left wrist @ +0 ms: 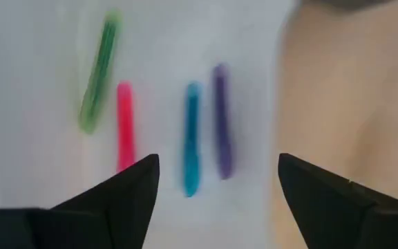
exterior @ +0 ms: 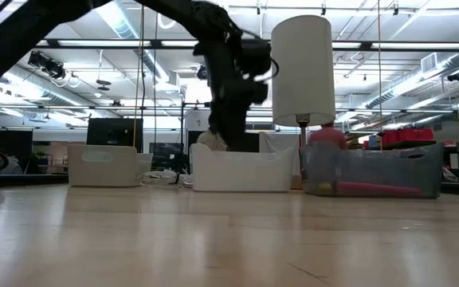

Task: Pick & Place Markers
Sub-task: Return to Home Position

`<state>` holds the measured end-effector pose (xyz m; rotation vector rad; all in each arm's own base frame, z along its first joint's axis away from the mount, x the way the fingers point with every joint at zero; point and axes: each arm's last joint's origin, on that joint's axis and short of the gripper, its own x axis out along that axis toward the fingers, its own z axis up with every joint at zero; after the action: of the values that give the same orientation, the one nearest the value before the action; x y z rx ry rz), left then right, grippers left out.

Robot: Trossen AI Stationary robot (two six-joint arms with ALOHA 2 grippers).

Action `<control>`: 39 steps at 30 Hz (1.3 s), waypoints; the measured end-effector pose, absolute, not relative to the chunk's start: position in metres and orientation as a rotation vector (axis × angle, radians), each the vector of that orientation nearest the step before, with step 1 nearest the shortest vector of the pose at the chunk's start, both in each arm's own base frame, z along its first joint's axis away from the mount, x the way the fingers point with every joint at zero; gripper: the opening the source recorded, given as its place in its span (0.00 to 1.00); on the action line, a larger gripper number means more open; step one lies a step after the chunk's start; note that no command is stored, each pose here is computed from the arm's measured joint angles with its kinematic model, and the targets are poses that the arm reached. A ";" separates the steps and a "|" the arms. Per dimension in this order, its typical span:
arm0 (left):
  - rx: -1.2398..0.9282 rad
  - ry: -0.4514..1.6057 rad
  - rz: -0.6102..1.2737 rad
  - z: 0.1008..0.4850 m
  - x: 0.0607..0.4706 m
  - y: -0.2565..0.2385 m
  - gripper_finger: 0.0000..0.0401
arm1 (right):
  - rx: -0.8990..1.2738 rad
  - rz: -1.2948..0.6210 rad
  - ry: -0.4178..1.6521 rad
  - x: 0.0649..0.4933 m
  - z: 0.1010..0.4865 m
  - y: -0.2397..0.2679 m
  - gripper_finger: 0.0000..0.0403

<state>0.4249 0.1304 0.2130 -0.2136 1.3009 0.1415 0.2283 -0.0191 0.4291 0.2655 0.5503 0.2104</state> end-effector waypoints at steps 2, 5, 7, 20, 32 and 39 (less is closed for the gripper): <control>-0.226 1.245 0.118 0.228 0.423 0.128 0.75 | 0.259 0.212 0.549 0.228 0.429 -0.019 0.42; -0.232 1.179 0.109 0.249 0.418 0.126 0.75 | 0.252 0.214 0.548 0.228 0.429 -0.019 0.42; -0.232 1.130 0.111 0.263 0.415 0.125 0.75 | 0.252 0.214 0.548 0.228 0.429 -0.019 0.42; -0.095 0.753 0.128 0.364 0.378 0.121 0.75 | 0.140 0.060 0.460 0.234 0.436 -0.019 0.42; -0.086 0.725 0.036 0.412 0.311 0.122 0.75 | 0.125 0.123 0.192 0.241 0.416 -0.003 0.42; -0.182 0.780 0.062 0.359 0.280 0.110 0.75 | 0.242 0.124 0.182 0.238 0.365 0.000 0.42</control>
<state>0.2801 0.1099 0.3594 -0.1819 0.7797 0.0615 0.2381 -0.0002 0.3647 0.2420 0.1819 0.1239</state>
